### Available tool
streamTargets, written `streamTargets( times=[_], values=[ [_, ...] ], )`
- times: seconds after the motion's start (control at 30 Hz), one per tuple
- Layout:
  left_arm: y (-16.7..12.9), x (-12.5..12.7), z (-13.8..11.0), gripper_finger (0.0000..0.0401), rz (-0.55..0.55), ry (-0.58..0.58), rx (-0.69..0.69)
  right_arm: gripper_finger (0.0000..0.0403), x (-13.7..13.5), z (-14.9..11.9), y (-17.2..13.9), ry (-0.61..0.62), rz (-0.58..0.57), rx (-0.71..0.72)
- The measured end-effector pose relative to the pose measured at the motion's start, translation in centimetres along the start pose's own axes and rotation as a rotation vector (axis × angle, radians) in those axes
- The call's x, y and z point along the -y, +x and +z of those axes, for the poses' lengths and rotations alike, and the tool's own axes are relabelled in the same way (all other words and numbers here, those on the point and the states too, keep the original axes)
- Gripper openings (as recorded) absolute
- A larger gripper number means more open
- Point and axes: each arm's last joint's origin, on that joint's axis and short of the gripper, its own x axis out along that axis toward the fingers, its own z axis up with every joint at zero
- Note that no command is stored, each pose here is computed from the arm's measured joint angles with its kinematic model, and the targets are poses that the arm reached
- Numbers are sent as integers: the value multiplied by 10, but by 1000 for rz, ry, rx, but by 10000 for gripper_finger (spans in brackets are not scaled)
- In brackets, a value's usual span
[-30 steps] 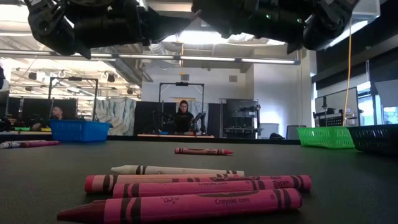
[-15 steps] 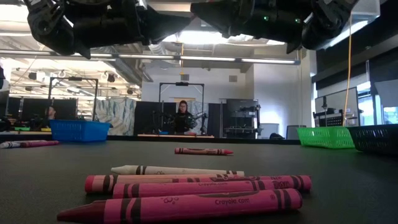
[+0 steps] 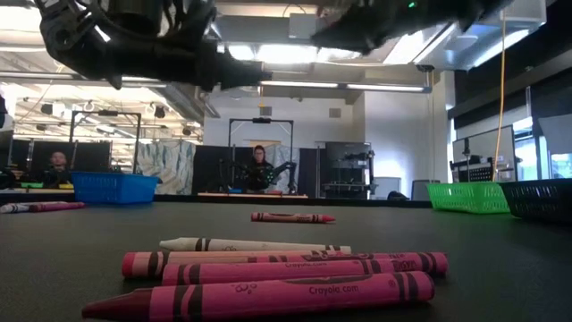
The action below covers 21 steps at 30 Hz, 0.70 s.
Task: Sort crayons
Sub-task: Put the pink crayon into the black bin
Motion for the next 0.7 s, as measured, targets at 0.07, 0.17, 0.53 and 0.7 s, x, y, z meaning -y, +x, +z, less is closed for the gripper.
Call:
streamTargets(
  times=[0.07,0.17,0.53,0.7],
  values=[
    [0,3,-7,135,-30,16,-71,20,4,4,-14,46,-23,-119],
    [-2,7,-12,135,-65,30,-121,14,8,9,-34,138,-39,-297],
    [-3,14,-9,135,-91,31,-109,18,12,-9,-94,480,-197,-927],
    [-3,14,-9,135,-91,31,-109,22,11,-26,-115,599,-360,-1163]
  ],
)
